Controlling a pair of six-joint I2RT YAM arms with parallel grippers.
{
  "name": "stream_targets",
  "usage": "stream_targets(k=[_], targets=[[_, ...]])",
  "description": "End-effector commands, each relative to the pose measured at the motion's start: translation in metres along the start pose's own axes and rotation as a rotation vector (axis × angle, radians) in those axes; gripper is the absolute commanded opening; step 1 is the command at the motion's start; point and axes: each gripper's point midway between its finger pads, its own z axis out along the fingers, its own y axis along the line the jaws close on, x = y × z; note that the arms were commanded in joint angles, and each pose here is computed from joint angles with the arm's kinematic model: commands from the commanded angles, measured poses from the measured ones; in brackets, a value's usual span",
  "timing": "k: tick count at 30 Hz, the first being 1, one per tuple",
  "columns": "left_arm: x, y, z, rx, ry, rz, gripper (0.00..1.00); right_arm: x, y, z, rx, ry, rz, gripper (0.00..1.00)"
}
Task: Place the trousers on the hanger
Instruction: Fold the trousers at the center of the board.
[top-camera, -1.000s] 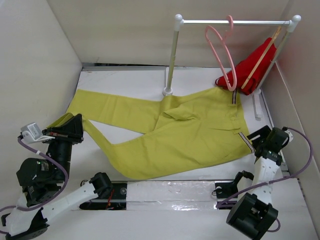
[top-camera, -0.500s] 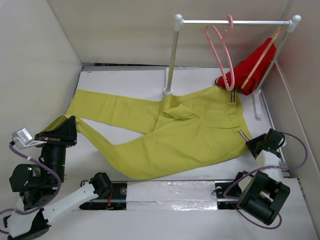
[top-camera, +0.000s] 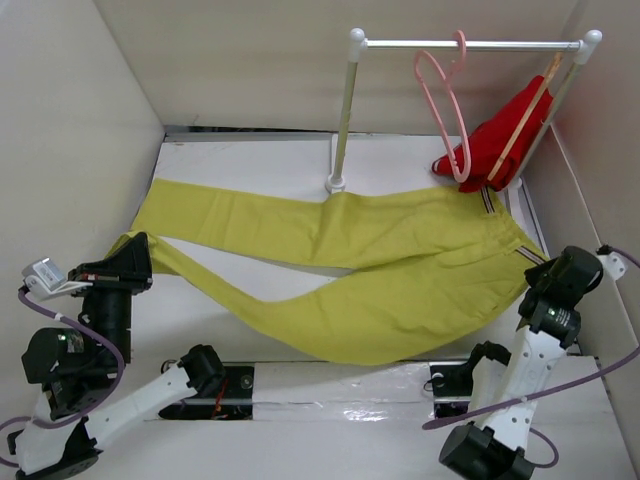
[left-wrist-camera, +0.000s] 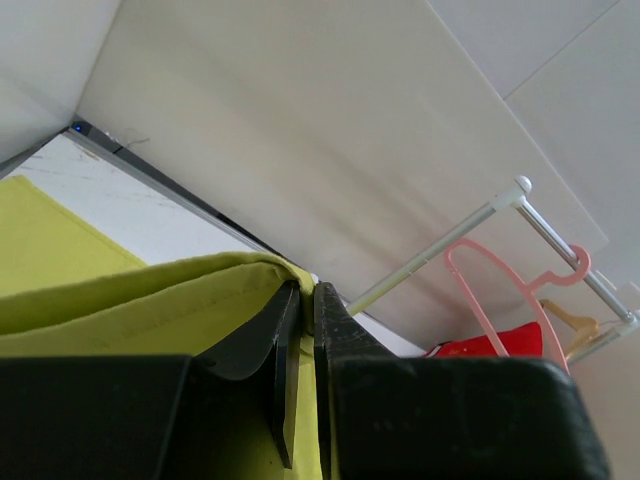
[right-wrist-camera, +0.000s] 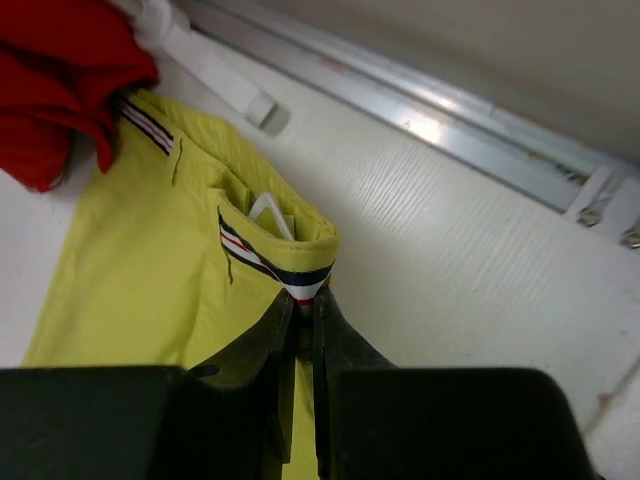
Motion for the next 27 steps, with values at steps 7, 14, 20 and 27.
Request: stream_targets(k=[7, 14, 20, 27], targets=[[-0.011, -0.015, 0.01, -0.028, -0.021, -0.011, 0.0, -0.086, -0.028, -0.093, 0.241, -0.229, -0.094, 0.0], [-0.021, -0.003, 0.011, -0.112, -0.043, -0.004, 0.0, -0.109, -0.035, -0.149, 0.203, -0.384, -0.092, 0.0], [-0.006, 0.012, 0.016, -0.239, -0.051, 0.089, 0.0, -0.077, 0.011, -0.087, 0.037, -0.225, -0.255, 0.0], [0.064, -0.007, 0.045, -0.326, -0.014, 0.38, 0.0, -0.075, 0.047, -0.027, 0.007, -0.173, -0.268, 0.0]])
